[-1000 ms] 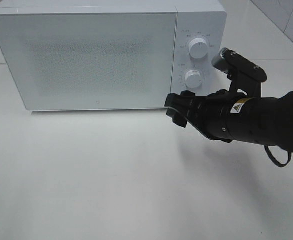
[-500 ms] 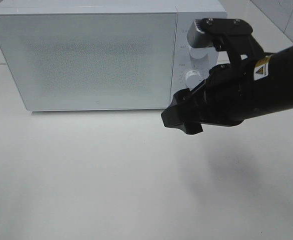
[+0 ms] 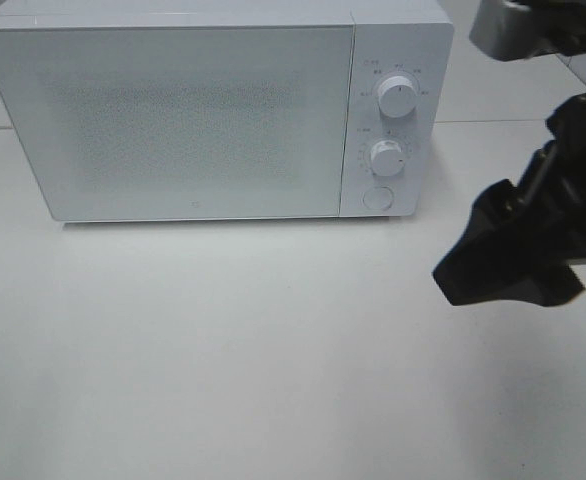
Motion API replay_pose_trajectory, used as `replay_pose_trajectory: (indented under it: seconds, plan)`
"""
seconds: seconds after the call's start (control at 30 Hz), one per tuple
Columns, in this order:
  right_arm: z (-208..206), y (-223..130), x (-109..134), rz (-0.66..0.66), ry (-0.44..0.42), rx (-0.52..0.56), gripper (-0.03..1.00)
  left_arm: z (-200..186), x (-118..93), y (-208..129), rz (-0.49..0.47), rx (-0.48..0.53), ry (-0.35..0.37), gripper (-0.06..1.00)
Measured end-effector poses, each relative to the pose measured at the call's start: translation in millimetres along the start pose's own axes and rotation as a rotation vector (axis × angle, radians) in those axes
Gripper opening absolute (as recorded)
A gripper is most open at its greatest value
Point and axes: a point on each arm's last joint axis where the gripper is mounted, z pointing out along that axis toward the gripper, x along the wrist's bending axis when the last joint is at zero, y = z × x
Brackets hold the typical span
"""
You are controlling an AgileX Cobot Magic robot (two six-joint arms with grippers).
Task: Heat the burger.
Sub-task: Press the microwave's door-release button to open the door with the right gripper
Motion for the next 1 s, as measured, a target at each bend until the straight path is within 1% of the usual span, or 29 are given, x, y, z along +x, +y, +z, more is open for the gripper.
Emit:
replay_pose_trajectory:
  seconds: [0.03,0.1,0.13,0.23,0.3,0.37,0.4,0.43,0.5,0.53,0.6,0.7,0.87,1.0]
  plan:
    - [-9.2,-8.0,0.3,0.0,0.001,0.017,0.69,0.0,0.0,0.0,0.0,0.0,0.0,0.99]
    - [-13.1,-11.2,0.5,0.002,0.002,0.02,0.69,0.0,0.0,0.0,0.0,0.0,0.0,0.99]
    - [-23.1,-18.4,0.8,-0.002,0.003,0.013,0.69,0.0,0.0,0.0,0.0,0.0,0.0,0.99]
    - [-32.3,-25.6,1.1,-0.002,0.005,0.006,0.69,0.0,0.0,0.0,0.0,0.0,0.0,0.99]
    - [-44.4,-34.5,1.4,-0.006,0.008,-0.022,0.69,0.0,0.0,0.0,0.0,0.0,0.0,0.99]
    - [-48.1,-38.4,1.4,-0.007,0.009,-0.035,0.69,0.0,0.0,0.0,0.0,0.0,0.0,0.99]
    - [-55.3,-46.6,1.4,-0.009,0.011,-0.06,0.69,0.0,0.0,0.0,0.0,0.0,0.0,0.99]
    - [-55.3,-46.6,1.4,-0.009,0.011,-0.06,0.69,0.0,0.0,0.0,0.0,0.0,0.0,0.99]
    - [-61.0,-61.4,0.8,0.004,0.013,-0.069,0.69,0.0,0.0,0.0,0.0,0.0,0.0,0.99]
    - [-61.0,-61.4,0.8,0.004,0.013,-0.069,0.69,0.0,0.0,0.0,0.0,0.0,0.0,0.99]
    - [-63.6,-75.4,-0.2,0.02,0.012,-0.077,0.69,0.0,0.0,0.0,0.0,0.0,0.0,0.99]
    - [-63.4,-83.9,-0.9,0.028,0.013,-0.086,0.69,0.0,0.0,0.0,0.0,0.0,0.0,0.99]
    - [-54.5,-107.6,-3.7,0.051,0.009,-0.077,0.69,0.0,0.0,0.0,0.0,0.0,0.0,0.99]
    - [-51.3,-117.2,-6.4,0.08,-0.003,-0.085,0.69,0.0,0.0,0.0,0.0,0.0,0.0,0.99]
